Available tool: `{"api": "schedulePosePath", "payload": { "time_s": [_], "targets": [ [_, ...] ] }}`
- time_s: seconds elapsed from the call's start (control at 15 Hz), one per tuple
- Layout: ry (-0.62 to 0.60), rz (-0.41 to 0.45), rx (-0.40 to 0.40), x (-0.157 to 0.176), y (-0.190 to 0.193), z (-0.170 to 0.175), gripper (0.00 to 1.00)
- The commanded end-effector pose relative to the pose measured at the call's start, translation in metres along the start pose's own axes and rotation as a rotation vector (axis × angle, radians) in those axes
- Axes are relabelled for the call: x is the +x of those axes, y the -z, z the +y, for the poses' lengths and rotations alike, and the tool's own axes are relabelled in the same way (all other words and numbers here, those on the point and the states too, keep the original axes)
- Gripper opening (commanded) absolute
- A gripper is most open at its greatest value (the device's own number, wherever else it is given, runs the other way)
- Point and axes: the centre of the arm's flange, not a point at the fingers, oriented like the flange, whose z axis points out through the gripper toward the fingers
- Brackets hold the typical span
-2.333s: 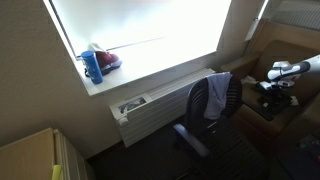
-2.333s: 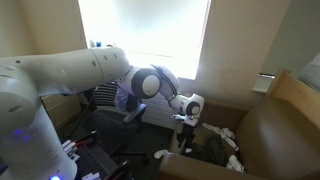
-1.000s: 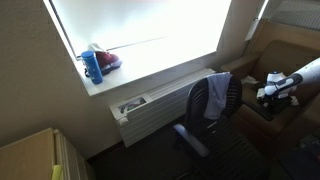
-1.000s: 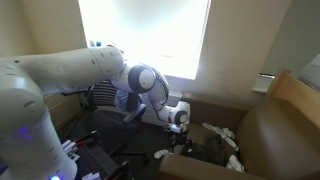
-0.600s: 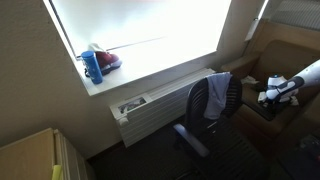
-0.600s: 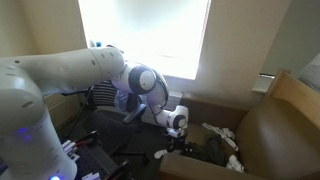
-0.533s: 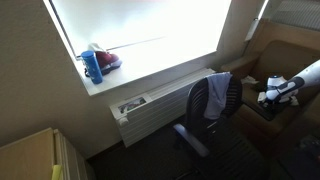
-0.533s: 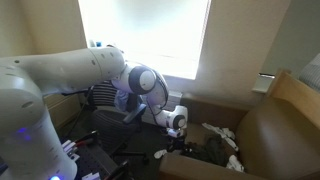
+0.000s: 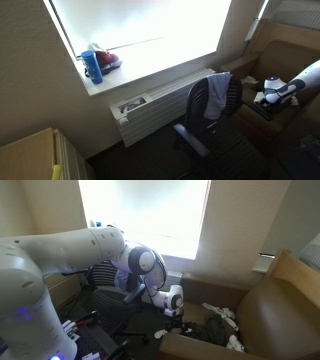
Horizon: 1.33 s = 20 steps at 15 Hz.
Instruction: Hang the t-shirt on the backrest of the chair
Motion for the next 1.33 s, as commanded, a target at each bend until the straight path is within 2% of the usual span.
{"api": "schedulePosePath", "payload": {
  "time_s": [0.0,0.13,0.4,0.53,0.6,0.8,0.87,0.93,1.13,1.27],
  "targets": [
    [-0.049,-0.007,0.011,-0.034,-0.047,-0.027,1.00],
    [-0.074,0.003,0.032,-0.027,-0.050,-0.037,1.00],
    [-0.127,-0.024,0.126,-0.013,-0.042,-0.052,1.00],
    [-0.134,-0.028,0.086,-0.012,-0.026,-0.052,1.00],
    [-0.120,-0.021,0.096,0.029,0.009,-0.043,1.00],
    [-0.115,-0.027,0.091,0.025,0.010,-0.039,1.00],
    [-0.179,-0.086,0.120,0.026,0.013,-0.039,1.00],
    [-0.235,-0.155,0.106,0.024,0.012,-0.043,1.00],
    [-0.354,-0.286,0.126,0.012,0.002,-0.044,1.00],
    [-0.395,-0.311,0.135,0.010,-0.006,-0.045,1.00]
  ]
}}
